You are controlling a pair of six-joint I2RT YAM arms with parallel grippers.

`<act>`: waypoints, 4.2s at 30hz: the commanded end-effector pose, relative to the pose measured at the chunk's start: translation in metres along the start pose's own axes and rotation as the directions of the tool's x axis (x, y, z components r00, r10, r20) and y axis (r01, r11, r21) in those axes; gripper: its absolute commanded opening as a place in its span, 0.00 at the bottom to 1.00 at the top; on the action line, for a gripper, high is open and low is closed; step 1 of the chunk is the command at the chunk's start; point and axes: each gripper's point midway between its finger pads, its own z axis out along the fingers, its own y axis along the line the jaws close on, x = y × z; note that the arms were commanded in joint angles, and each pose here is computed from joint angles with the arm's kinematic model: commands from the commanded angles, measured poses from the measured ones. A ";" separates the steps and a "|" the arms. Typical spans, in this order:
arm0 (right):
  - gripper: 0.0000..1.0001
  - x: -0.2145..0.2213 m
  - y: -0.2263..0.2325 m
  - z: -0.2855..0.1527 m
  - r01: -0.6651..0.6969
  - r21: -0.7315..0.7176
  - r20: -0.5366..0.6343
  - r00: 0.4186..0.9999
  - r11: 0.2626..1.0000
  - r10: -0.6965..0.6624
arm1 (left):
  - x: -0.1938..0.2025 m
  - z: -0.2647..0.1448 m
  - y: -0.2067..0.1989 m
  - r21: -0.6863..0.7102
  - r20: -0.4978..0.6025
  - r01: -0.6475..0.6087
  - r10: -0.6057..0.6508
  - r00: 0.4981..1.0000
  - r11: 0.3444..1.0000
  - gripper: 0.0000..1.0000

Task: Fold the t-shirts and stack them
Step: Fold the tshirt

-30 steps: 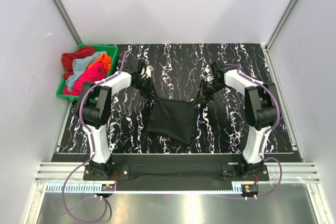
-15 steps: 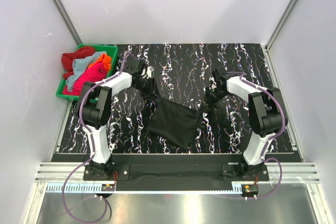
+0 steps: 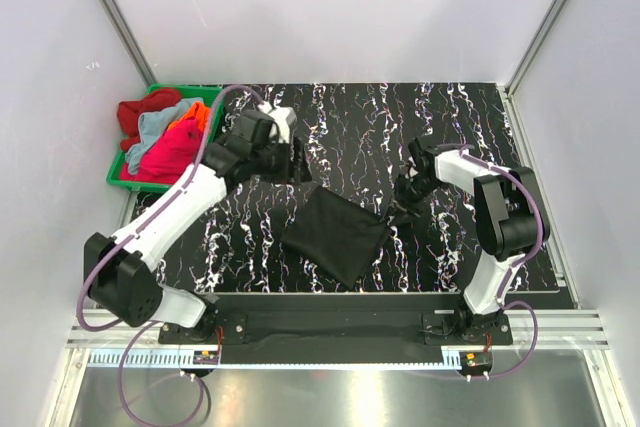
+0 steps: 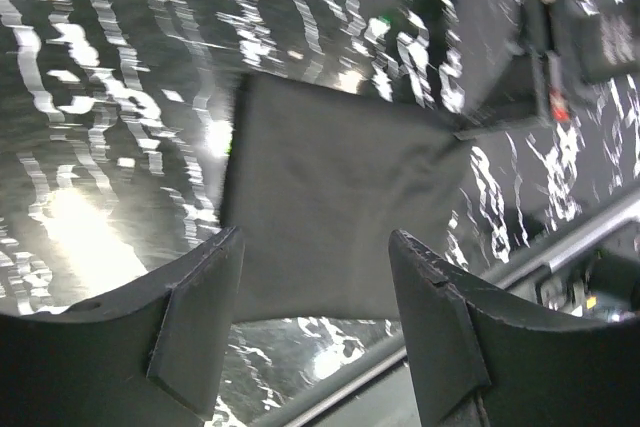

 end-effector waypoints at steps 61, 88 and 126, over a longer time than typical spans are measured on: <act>0.04 0.011 -0.033 -0.012 -0.290 -0.376 -0.031 0.953 0.880 0.300 | 0.093 0.204 -0.148 -0.318 -0.123 -0.194 0.162 0.979 0.928 0.28; 0.00 0.013 -0.020 0.011 -0.253 -0.308 -0.004 0.964 0.917 0.265 | 0.084 0.185 -0.149 -0.293 -0.113 -0.175 0.148 0.983 0.940 0.00; 0.00 0.013 -0.036 0.026 -0.158 -0.190 0.074 0.982 0.969 0.175 | 0.072 0.155 -0.164 -0.222 -0.084 -0.155 0.139 0.987 0.963 0.00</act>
